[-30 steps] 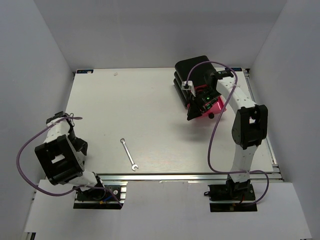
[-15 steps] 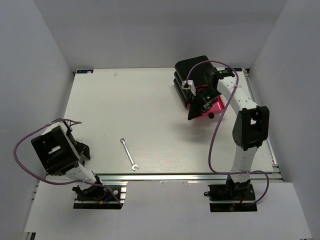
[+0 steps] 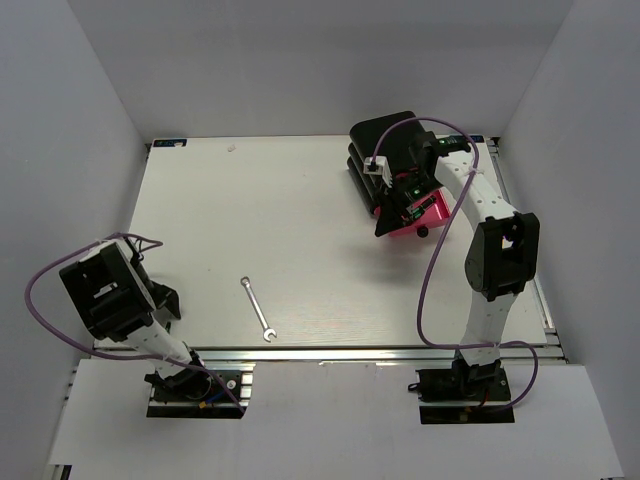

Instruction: Sort the tools into containers

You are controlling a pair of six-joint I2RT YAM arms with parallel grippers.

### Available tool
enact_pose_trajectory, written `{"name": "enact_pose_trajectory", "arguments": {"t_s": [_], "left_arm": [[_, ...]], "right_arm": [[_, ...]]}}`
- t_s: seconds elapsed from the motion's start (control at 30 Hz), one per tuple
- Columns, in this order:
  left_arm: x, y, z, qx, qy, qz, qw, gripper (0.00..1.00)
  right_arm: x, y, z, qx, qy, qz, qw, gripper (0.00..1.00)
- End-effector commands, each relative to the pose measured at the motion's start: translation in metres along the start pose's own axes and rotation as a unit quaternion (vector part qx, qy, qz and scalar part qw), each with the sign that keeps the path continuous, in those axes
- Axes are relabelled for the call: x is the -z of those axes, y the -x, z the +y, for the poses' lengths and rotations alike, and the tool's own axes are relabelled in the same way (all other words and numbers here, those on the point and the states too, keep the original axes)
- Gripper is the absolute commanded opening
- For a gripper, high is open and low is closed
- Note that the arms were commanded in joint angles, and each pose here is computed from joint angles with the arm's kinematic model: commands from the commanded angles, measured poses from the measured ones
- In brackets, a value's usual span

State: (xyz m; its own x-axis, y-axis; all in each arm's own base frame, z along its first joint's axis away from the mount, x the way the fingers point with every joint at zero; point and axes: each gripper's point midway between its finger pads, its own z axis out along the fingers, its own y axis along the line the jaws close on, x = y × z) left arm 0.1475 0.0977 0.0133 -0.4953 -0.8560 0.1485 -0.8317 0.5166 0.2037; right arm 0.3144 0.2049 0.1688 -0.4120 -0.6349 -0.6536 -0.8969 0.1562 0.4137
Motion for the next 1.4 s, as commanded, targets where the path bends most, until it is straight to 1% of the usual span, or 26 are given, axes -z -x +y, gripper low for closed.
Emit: {"name": "enact_pose_trajectory", "arguments": {"t_s": [0.0,0.13,0.17,0.37,0.57,0.73,1.13,1.27,1.3,1.37], "left_arm": [[-0.004,0.015,-0.009,0.007,-0.015,-0.020,1.000,0.67],[-0.005,0.016,-0.009,0.006,-0.013,-0.020,1.000,0.64],[-0.006,0.018,-0.009,0.008,-0.013,-0.020,1.000,0.61],[-0.006,0.027,-0.010,0.008,-0.004,-0.028,1.000,0.59],[-0.011,0.025,-0.013,0.006,-0.008,-0.017,1.000,0.59],[-0.017,0.022,-0.016,0.002,-0.013,-0.006,1.000,0.53],[-0.030,0.024,-0.025,-0.001,-0.028,0.001,1.000,0.49],[-0.034,0.022,-0.031,-0.005,-0.043,0.010,0.999,0.45],[-0.034,0.022,-0.033,-0.005,-0.048,0.012,0.999,0.42],[-0.033,0.022,-0.037,-0.007,-0.060,0.014,0.998,0.40]], "right_arm": [[0.005,0.012,0.007,0.005,0.001,-0.011,1.000,0.45],[0.006,0.012,0.007,0.002,0.002,-0.012,1.000,0.45],[0.005,0.012,0.007,0.003,0.002,-0.011,1.000,0.45],[0.007,0.016,0.006,-0.001,-0.001,-0.014,1.000,0.45],[0.009,0.018,0.005,-0.002,-0.006,-0.014,1.000,0.45],[0.009,0.021,0.004,-0.006,-0.008,-0.015,1.000,0.45],[0.011,0.023,0.005,-0.016,-0.015,-0.012,1.000,0.45],[0.011,0.023,0.005,-0.018,-0.017,-0.008,1.000,0.45],[0.011,0.023,0.005,-0.018,-0.017,-0.008,1.000,0.45],[0.010,0.022,0.006,-0.020,-0.016,-0.007,1.000,0.45]]}}
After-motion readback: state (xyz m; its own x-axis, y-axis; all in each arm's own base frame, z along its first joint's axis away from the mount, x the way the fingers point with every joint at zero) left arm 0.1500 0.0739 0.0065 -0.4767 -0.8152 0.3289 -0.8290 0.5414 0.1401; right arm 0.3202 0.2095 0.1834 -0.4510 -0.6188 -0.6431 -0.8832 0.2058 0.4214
